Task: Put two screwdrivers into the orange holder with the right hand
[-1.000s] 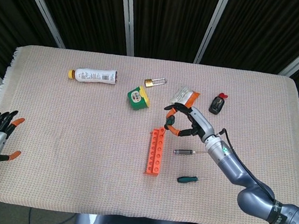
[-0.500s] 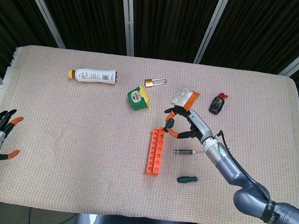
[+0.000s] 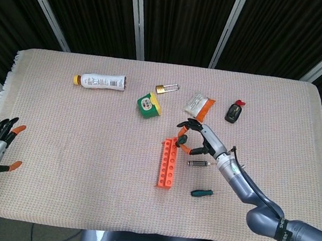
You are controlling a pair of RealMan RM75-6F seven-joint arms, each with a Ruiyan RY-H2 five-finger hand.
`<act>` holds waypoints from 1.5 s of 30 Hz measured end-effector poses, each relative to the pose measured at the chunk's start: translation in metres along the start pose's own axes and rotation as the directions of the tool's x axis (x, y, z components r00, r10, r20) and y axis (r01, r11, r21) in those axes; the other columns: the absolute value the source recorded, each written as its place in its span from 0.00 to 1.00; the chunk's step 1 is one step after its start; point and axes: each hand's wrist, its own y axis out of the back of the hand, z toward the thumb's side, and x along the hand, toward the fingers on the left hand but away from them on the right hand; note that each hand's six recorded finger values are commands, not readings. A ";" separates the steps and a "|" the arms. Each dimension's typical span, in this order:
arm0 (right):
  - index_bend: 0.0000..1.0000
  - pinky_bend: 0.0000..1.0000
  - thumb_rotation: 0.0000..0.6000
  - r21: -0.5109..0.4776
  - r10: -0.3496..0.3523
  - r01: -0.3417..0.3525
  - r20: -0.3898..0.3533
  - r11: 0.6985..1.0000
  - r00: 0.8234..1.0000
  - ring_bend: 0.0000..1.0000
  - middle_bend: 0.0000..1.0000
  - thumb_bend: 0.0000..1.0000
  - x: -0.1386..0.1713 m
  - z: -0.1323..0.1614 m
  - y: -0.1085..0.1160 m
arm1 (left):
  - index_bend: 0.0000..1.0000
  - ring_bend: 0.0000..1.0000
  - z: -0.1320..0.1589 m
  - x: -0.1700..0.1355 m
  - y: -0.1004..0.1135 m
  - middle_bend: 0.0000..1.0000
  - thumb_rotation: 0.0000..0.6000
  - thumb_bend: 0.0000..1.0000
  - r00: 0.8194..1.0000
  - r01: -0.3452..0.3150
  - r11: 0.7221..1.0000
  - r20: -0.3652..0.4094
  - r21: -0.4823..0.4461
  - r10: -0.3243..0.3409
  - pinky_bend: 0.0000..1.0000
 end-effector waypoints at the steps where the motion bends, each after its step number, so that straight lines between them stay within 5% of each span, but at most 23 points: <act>1: 0.59 0.00 1.00 0.008 0.001 -0.001 0.001 1.000 1.000 0.00 0.23 0.52 0.000 -0.001 -0.001 | 0.14 0.00 0.000 0.000 0.000 0.00 1.00 0.14 1.000 0.001 1.000 0.001 0.001 -0.001 0.00; 29: 0.53 0.00 1.00 0.061 -0.020 0.018 0.043 0.998 0.999 0.00 0.21 0.51 -0.013 -0.020 -0.016 | 0.14 0.00 -0.005 -0.003 -0.006 0.00 1.00 0.14 1.000 0.012 1.000 -0.006 -0.014 -0.012 0.00; 45: 0.21 0.00 1.00 0.071 -0.001 -0.003 0.054 0.997 0.999 0.00 0.10 0.07 -0.009 -0.019 -0.016 | 0.12 0.00 -0.004 -0.003 -0.004 0.00 1.00 0.14 1.000 0.001 1.000 0.000 -0.023 -0.001 0.00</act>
